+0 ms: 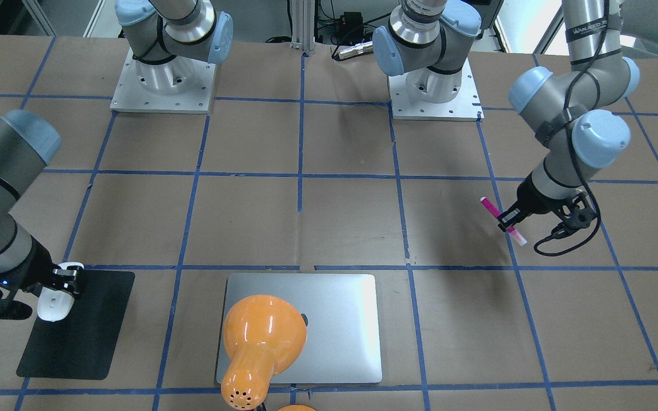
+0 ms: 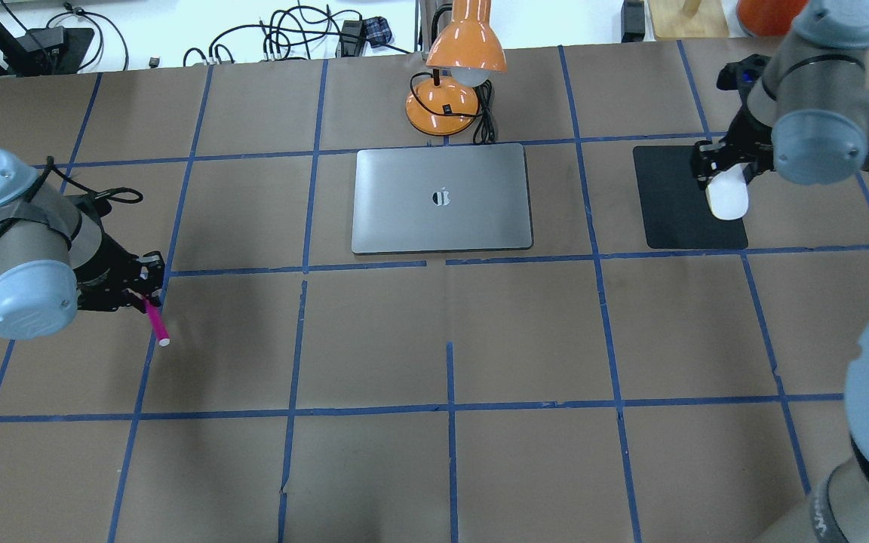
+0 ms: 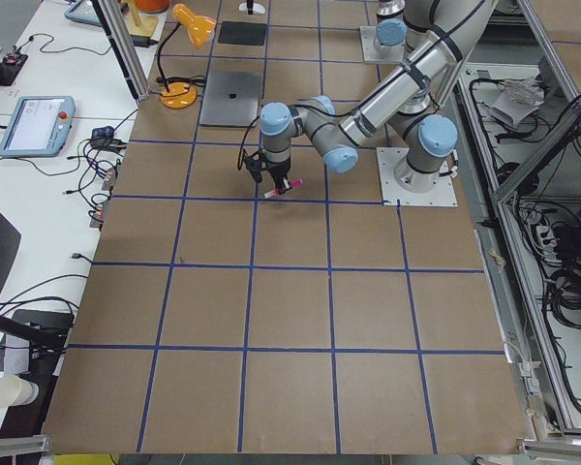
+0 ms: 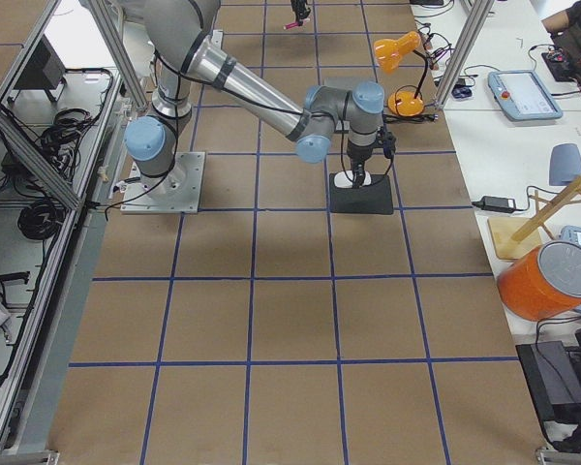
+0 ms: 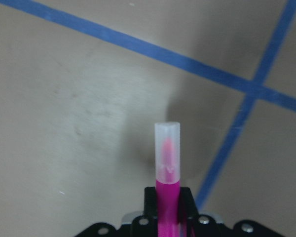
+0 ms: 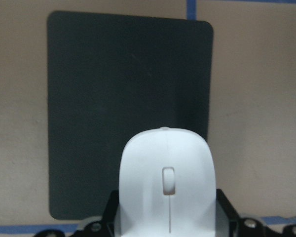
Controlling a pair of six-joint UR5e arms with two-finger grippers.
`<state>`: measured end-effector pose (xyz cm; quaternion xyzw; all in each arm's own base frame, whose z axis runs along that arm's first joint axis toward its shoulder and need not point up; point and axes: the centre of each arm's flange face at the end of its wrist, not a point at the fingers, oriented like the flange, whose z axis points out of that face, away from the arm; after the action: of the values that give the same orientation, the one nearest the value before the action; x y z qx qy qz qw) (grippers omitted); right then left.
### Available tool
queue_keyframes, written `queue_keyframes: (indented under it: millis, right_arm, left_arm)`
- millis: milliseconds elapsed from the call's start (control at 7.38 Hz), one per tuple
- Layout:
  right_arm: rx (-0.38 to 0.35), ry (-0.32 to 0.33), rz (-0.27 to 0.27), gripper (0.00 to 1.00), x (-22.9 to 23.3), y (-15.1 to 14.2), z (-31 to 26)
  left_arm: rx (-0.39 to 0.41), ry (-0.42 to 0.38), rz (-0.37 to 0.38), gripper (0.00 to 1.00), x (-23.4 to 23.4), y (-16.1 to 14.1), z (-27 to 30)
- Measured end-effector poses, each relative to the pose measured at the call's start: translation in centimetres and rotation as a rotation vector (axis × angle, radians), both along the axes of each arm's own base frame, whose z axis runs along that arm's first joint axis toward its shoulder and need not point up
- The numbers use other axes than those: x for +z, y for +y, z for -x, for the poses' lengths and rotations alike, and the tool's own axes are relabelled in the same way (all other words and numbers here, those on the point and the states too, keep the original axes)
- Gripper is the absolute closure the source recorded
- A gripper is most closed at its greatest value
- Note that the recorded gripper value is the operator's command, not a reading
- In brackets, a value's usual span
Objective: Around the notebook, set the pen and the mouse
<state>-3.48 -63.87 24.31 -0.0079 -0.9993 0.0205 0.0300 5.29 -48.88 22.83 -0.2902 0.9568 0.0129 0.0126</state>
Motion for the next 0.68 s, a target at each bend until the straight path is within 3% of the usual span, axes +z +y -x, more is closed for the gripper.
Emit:
queue_keyframes:
  millis: [136,271,678]
  right_arm:
    - [-0.018,-0.005,-0.014,0.36,-2.1,-1.8,-0.7]
    - [-0.03,-0.008,-0.024,0.0,-3.4,-3.1,-0.8]
    - [-0.04,-0.001,-0.067,0.0,-4.9,-3.1,-0.8]
  left_arm:
    - [0.091,-0.004,0.012,1.0,0.6,-0.6,4.5]
    - [0.187,-0.005,0.019,1.0,0.7,-0.9,9.2]
    - [0.483,0.002,0.054,1.0,1.4,-0.4,24.1]
